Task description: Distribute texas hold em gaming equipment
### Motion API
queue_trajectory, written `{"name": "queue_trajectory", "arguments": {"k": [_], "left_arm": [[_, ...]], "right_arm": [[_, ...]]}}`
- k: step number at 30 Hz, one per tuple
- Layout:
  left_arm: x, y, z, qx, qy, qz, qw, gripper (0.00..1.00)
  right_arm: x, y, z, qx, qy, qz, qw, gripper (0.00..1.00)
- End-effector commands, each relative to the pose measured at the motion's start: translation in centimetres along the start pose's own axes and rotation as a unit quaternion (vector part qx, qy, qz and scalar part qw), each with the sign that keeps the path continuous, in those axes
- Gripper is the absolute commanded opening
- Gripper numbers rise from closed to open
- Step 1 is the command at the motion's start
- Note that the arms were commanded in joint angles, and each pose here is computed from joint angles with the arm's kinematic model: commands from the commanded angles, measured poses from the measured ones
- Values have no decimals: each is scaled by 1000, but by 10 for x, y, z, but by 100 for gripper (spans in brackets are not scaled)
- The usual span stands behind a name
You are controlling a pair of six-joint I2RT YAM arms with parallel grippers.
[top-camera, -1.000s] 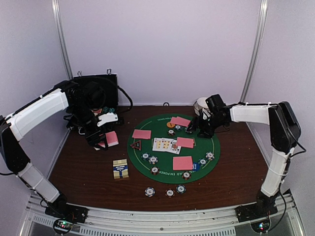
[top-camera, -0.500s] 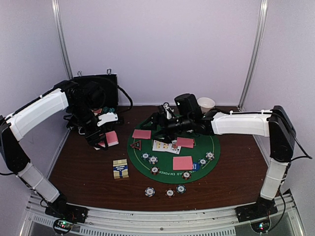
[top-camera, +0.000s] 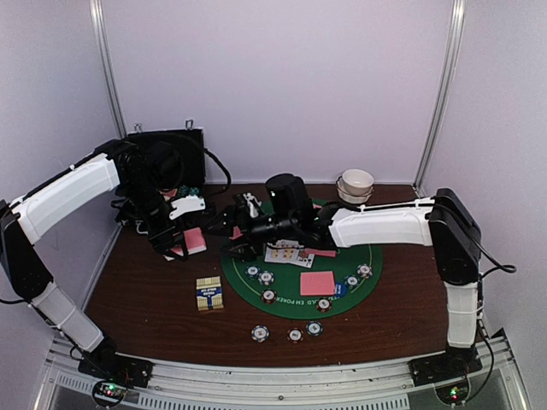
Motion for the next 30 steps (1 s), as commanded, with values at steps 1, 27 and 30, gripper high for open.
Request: {"name": "queue_trajectory", "arguments": {"k": [1,27,30], "left_arm": [[7,-7,2,3,2,-19,1000,0],[14,-10,5,4,-3,-36,999,0],[13,-11,4,5,-2,-36,999,0]], "right_arm": [[0,15,19,35,-12,11,999,85],[15,56,9,72,26,13,997,79],[15,60,7,72,31,19,997,79]]}}
Point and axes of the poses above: each gripper's point midway between its finger pads, its own y axis out along the fingers, its own z axis along the line the jaws close on, x = y × z, the point moved 4 cm from there along -y, back along the fingers, and after that the axes turned 12 degrees about y, right-handed, at the moved point
